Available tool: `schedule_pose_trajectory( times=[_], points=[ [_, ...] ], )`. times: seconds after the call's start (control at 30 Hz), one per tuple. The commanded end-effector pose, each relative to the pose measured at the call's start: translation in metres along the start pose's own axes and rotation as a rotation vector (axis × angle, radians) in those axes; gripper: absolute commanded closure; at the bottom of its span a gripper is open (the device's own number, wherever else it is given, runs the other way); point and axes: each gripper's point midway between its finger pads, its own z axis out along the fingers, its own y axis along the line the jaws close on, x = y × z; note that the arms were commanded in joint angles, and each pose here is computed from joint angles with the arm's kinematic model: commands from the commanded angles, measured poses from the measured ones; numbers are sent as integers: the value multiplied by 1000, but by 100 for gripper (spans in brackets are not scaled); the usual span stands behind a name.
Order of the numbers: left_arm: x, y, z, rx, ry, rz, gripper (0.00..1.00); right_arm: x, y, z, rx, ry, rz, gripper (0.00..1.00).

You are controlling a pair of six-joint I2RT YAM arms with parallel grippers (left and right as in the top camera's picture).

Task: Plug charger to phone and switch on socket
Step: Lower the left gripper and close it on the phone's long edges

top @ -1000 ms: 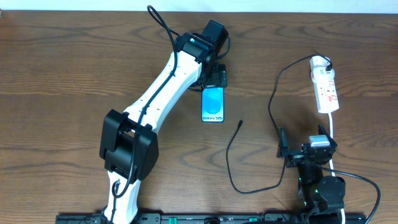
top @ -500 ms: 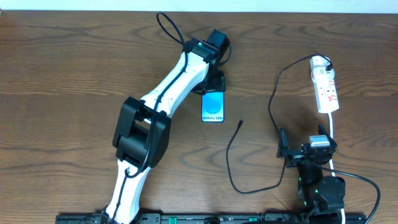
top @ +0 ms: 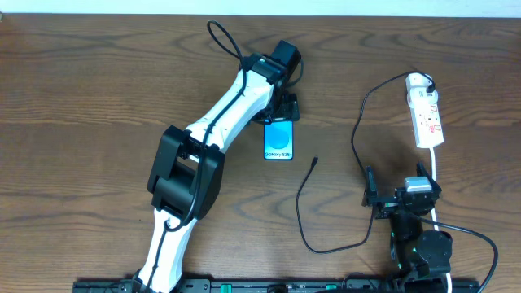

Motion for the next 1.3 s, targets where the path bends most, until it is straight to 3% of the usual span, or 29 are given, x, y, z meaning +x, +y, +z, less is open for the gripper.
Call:
schedule_pose_trajectory(
  times=[0.0, 0.27, 0.53, 1.27],
  points=[
    [9, -7, 8, -1, 11, 38, 1, 0, 1, 0, -3, -1, 1, 1],
    [6, -15, 13, -39, -58, 42, 1, 0, 1, 0, -3, -1, 1, 1],
    [18, -10, 51, -76, 21, 44, 1, 0, 1, 0, -3, -1, 1, 1],
    [23, -26, 53, -42, 18, 48, 1, 0, 1, 0, -3, -1, 1, 1]
  ],
)
